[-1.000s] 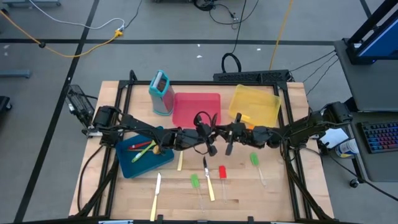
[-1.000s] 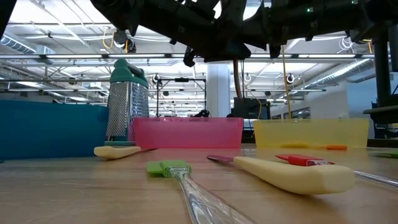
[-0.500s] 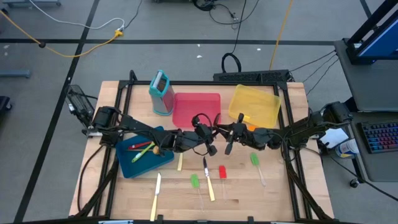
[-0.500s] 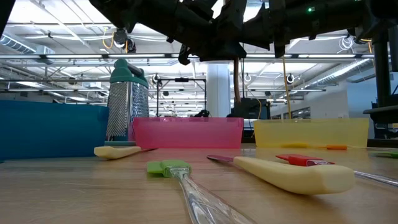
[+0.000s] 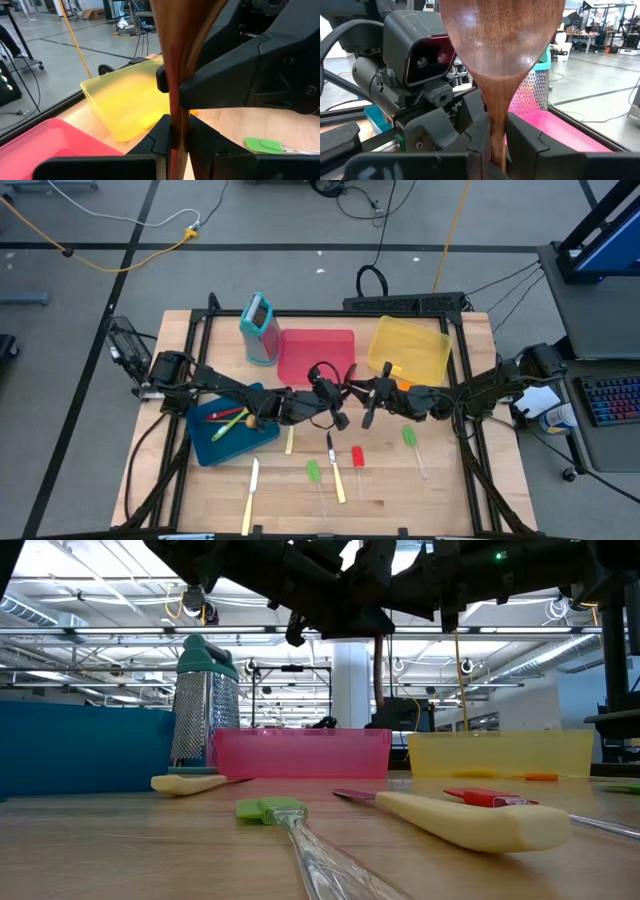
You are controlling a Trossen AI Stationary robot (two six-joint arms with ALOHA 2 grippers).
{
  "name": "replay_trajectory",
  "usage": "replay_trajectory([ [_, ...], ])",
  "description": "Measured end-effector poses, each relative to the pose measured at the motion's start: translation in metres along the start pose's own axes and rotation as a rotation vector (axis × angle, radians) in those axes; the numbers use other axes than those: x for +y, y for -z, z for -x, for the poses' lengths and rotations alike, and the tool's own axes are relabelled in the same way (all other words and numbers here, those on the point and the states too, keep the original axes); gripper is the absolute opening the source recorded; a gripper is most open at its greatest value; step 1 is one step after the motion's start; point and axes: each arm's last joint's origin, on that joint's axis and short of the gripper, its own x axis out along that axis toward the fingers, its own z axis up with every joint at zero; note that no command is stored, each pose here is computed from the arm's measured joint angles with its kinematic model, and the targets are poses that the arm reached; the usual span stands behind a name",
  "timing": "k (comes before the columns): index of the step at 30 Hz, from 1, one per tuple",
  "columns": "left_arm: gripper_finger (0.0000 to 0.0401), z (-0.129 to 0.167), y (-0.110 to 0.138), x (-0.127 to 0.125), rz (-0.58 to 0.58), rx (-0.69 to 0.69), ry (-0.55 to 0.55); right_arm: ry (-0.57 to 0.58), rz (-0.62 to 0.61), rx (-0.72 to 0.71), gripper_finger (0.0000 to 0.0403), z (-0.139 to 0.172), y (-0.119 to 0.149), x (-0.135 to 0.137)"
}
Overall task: Pick & Place Kitchen Items
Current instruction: Put the wooden spoon into the blue bin
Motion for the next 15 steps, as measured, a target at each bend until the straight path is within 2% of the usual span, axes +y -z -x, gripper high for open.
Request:
replay_trajectory([
  [9,0.0039,0.006,-0.001,-0.003,-0.014,0.027,0.012,-0.011,0.062,0.011,0.0096,0.001,0.001,0.001],
  [15,0.0038,0.031,-0.015,0.002,-0.033,0.162,0.008,-0.026,0.074,0.026,0.0131,0.004,0.003,0.006],
])
